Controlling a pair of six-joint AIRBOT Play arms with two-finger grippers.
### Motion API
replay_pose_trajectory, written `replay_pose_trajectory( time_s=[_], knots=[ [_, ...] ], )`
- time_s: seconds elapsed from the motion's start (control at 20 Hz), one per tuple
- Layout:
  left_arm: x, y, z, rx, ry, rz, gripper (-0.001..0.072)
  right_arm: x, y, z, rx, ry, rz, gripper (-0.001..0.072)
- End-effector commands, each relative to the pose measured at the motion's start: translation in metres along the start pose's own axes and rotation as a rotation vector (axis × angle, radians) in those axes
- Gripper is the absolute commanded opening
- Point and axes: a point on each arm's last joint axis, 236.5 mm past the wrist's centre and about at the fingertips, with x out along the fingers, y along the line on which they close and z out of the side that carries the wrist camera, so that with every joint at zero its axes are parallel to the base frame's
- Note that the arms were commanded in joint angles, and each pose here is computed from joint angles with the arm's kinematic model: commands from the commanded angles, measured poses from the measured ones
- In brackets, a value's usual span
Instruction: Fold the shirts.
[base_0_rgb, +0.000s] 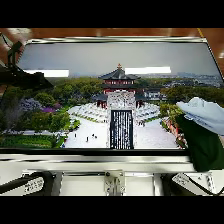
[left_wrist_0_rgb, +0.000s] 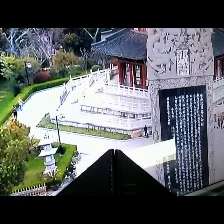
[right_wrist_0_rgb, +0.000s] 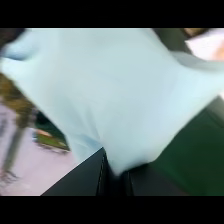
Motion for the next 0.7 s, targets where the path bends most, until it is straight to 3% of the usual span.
replay_pose_trajectory(
  time_s=[0.0, 0.35, 0.4, 0.5, 0.65],
  knots=[
    [0.002, -0.007, -0.006, 0.014, 0.025, -0.011, 0.0036, 0.008, -0.071, -0.046, 0.110, 0.134, -0.282, 0.0067],
    [0.011, -0.028, -0.009, 0.057, 0.037, -0.034, 0.0037, 0.033, -0.117, -0.126, 0.431, 0.181, -0.243, 0.0069],
    [0.012, -0.030, -0.007, 0.063, 0.029, -0.036, 0.0036, 0.037, -0.111, -0.126, 0.460, 0.171, -0.202, 0.0160],
    [0.013, -0.032, -0.005, 0.067, 0.018, -0.036, 0.0037, 0.038, -0.096, -0.116, 0.419, 0.152, -0.126, 0.0680],
    [0.013, -0.020, -0.005, 0.079, 0.021, 0.012, 0.0036, 0.015, -0.067, -0.071, 0.353, 0.030, 0.002, 0.0694]
  ],
)
